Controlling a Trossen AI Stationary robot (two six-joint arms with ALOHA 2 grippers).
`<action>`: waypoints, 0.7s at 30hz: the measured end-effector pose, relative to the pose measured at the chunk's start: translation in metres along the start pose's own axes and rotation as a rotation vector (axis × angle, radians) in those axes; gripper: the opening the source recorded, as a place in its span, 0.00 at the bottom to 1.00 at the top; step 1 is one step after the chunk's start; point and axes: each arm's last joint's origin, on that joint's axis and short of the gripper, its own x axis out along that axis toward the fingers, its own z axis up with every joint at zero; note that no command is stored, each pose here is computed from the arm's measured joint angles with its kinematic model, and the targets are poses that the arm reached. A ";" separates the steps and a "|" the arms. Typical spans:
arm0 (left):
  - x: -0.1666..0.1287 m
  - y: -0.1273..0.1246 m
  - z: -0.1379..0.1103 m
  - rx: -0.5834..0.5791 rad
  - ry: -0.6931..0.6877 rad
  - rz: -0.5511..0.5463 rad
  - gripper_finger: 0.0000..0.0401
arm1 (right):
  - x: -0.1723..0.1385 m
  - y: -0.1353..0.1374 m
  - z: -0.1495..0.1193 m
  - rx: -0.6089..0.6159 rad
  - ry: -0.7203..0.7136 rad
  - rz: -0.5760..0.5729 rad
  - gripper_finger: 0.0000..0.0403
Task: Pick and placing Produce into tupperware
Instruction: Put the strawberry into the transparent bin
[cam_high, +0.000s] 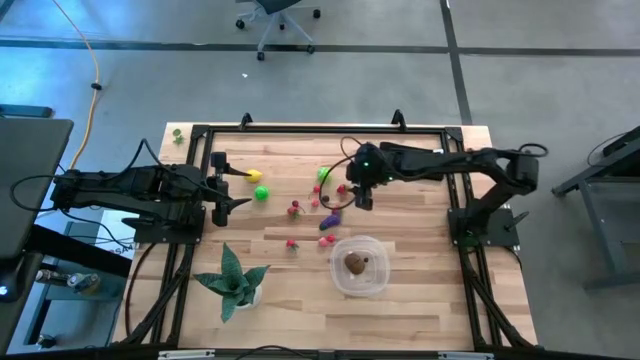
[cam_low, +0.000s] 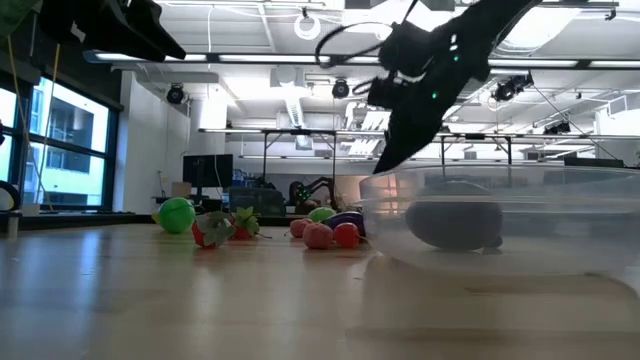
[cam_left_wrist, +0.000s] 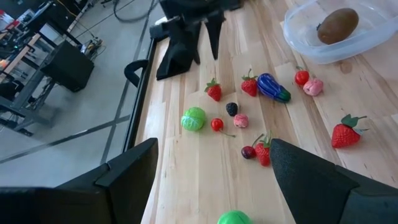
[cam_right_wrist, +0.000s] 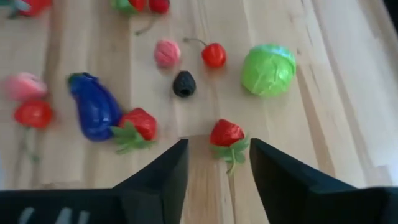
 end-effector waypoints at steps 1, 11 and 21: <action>0.000 0.000 0.000 0.000 0.000 0.000 0.74 | 0.005 -0.002 -0.001 0.005 0.008 -0.002 0.44; 0.000 0.000 0.000 0.000 0.000 0.000 0.74 | 0.041 -0.019 -0.016 0.045 0.059 -0.020 0.55; 0.000 0.000 0.000 0.000 0.000 0.000 0.74 | 0.053 -0.026 -0.020 0.055 0.028 0.081 0.55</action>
